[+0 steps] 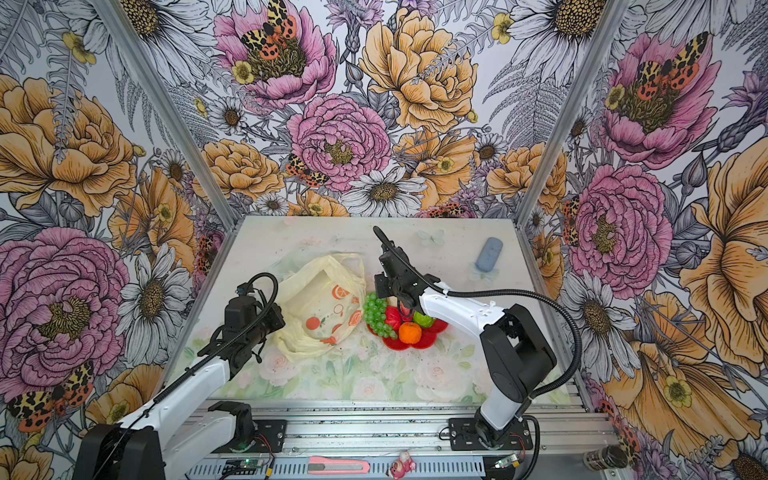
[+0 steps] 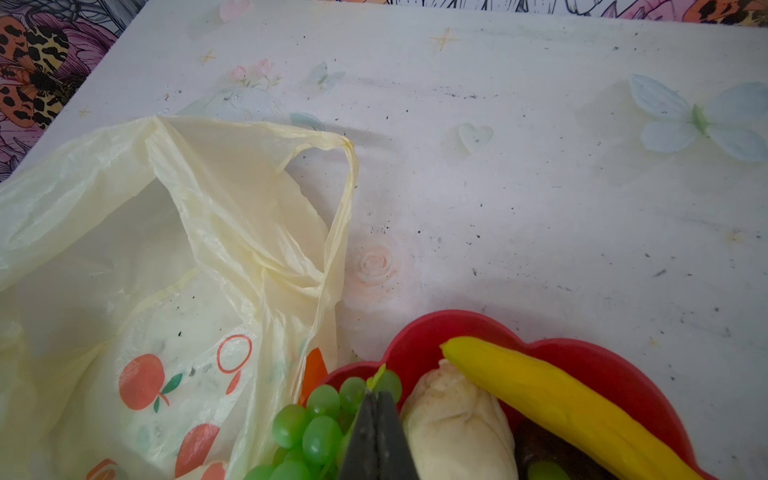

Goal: Take the fake fruits out of the plastic bag
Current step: 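Open the right gripper to release the grapes into the red bowl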

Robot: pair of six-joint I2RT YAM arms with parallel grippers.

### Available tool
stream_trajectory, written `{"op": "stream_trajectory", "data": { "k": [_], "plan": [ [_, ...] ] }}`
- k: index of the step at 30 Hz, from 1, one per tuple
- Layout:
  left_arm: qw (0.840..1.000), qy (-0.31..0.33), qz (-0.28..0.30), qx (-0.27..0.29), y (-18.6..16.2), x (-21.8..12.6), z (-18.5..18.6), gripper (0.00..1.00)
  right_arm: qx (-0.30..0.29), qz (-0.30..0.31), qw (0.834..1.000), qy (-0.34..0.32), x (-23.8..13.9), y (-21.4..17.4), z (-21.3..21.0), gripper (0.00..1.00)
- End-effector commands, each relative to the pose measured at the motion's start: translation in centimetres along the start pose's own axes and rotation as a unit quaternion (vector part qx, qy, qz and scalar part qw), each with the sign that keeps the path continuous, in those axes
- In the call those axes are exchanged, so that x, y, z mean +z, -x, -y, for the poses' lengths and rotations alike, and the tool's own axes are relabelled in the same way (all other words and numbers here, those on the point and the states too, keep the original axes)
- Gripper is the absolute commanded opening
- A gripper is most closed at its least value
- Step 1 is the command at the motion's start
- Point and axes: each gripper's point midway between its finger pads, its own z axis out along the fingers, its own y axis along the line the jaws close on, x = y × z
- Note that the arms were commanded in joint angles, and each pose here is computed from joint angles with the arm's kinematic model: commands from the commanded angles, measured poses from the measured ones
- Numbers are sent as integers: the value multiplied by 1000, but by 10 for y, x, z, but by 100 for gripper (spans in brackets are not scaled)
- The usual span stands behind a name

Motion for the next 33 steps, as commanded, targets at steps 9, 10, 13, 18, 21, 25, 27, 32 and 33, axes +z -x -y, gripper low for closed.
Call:
{"op": "stream_trajectory", "data": {
  "k": [9,10,13,18,21,25,27,32,33],
  "plan": [
    [1000,0,9,-8,3,0,-2,0,-2,-5,1000,-30,13,-10,14,0],
    [1000,1,9,-8,3,0,-2,0,-2,-4,1000,-28,11,-10,13,0],
    [1000,1,10,-7,3,-1,-2,0,1,6,1000,-14,2,-2,8,4],
    [1000,2,9,-8,3,-1,-3,0,0,24,1000,11,-15,10,-1,30],
    [1000,2,10,-9,4,-1,-2,0,4,36,999,19,-26,17,-3,42],
    [1000,4,9,-9,4,0,-3,0,11,53,998,31,-44,25,-3,50],
    [1000,5,10,-9,4,0,-3,0,13,65,997,37,-57,29,-2,53],
    [1000,25,3,-10,8,2,-6,0,13,115,993,31,-101,39,11,63],
    [1000,29,3,-11,10,2,-6,0,12,127,992,24,-111,39,16,64]
  ]
}}
